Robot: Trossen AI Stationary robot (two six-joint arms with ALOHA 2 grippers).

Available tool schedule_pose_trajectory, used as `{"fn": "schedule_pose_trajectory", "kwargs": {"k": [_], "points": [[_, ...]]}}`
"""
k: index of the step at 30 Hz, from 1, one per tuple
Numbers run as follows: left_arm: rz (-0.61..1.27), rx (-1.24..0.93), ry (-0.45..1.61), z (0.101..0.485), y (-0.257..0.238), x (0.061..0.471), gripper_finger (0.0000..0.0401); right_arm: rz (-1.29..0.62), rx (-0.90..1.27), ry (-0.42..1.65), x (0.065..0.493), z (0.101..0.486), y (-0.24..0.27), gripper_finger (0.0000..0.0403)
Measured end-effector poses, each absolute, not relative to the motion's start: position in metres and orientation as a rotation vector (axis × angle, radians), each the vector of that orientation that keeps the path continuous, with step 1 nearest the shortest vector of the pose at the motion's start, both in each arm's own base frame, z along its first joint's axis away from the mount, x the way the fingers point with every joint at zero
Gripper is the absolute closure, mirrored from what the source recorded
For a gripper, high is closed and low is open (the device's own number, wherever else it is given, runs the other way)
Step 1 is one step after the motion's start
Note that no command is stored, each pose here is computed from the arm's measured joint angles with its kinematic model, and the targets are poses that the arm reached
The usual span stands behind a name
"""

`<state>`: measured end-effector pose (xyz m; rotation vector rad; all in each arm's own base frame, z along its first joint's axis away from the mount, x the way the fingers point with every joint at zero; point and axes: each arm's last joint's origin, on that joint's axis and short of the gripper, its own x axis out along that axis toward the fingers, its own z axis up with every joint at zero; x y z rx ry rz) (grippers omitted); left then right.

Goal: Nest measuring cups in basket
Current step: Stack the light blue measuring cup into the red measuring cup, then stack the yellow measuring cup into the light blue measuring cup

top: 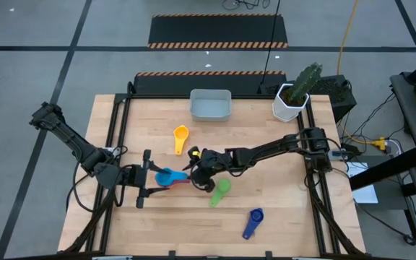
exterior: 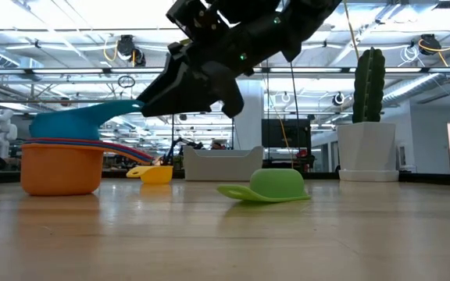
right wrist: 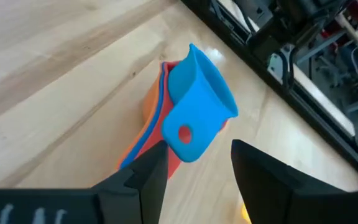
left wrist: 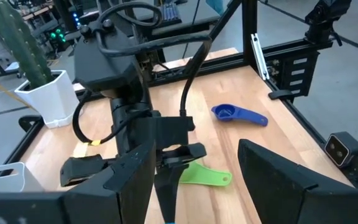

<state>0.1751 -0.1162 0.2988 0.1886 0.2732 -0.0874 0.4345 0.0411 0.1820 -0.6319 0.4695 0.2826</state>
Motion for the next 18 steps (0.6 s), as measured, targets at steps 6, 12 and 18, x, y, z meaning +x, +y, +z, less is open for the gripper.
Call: {"fn": "schedule_pose_trajectory", "kwargs": {"k": [6, 12, 18], "points": [[-0.089, 0.201, 0.275, 0.299, -0.116, 0.175, 0.0169, 0.281, -0.549, 0.546, 0.425, 0.190, 0.041, 0.0231], [-0.090, 0.202, 0.271, 0.299, -0.116, 0.175, 0.0169, 0.244, -0.404, 0.602, 0.409, 0.217, 0.039, 0.0231], [-0.089, 0.188, 0.251, 0.301, -0.117, 0.176, 0.0169, 0.198, -0.332, 0.577, 0.407, 0.227, 0.039, 0.0231]]}}
